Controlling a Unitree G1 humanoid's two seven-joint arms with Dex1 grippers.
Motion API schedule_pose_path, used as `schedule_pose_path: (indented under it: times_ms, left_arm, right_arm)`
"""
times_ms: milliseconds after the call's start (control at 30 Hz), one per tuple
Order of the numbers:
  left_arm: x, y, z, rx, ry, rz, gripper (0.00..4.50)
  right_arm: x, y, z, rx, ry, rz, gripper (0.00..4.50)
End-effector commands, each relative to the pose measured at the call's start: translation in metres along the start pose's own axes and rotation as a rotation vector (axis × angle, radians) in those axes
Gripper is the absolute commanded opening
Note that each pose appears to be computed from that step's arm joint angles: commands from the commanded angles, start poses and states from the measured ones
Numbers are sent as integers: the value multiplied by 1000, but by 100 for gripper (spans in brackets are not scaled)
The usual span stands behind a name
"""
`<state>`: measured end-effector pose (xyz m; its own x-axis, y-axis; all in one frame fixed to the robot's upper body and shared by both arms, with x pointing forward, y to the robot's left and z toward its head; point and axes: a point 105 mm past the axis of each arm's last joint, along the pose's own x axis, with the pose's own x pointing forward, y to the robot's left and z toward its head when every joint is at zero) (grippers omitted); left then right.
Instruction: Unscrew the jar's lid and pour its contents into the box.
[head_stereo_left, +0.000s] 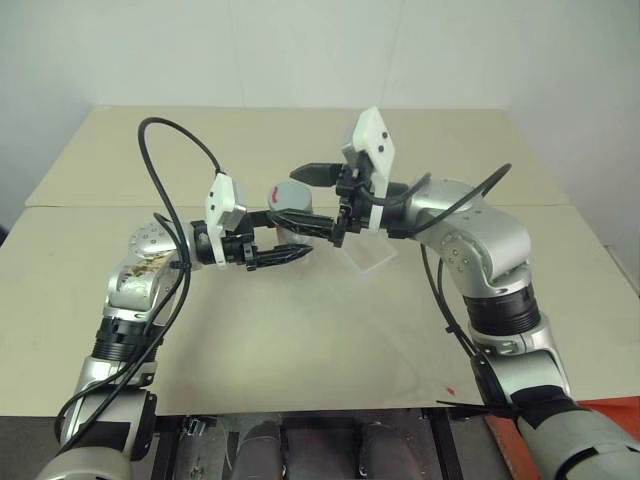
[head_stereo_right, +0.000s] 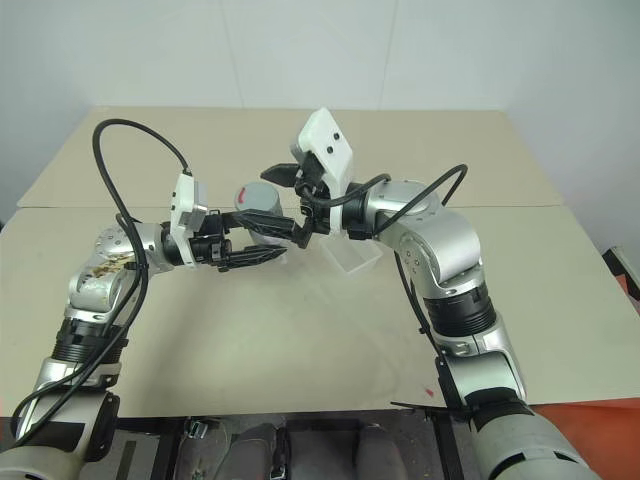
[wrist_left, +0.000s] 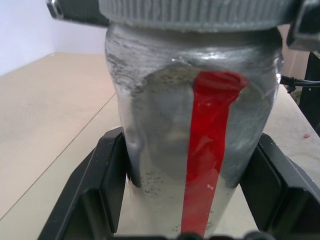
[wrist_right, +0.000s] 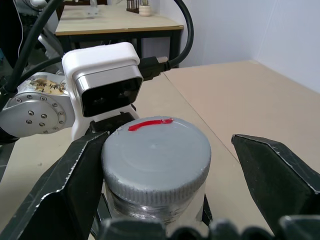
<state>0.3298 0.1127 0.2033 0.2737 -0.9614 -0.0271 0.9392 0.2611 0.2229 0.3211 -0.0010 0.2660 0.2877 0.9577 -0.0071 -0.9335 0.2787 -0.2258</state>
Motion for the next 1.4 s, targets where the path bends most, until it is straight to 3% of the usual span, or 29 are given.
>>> schedule_pose_path:
  times_ms: [33,100,133,400,633,1133,1300,1400]
  left_arm:
    - [1,-6,8,47,-1,-27,286]
    - [1,-5,7,47,2,-25,286]
    - [0,-4,6,48,3,-22,286]
    - [-4,-7,15,106,-23,-99,286]
    - [-2,-14,23,124,-75,-192,286]
    - [9,-31,18,115,-98,-282,286]
    - [6,-32,17,110,-94,-271,286]
    - [3,-27,16,110,-91,-233,286]
  right_arm:
    - [-1,0,11,-31,-27,-1,364]
    - [0,-1,11,-38,-25,-3,295]
    - [-1,-2,11,-38,-30,-4,283]
    - [-7,4,13,-30,-59,119,283]
    - [-15,30,4,18,-71,463,283]
    - [11,42,4,20,-56,630,283]
    - [12,41,3,31,-73,580,446]
    - [10,35,2,20,-75,494,449]
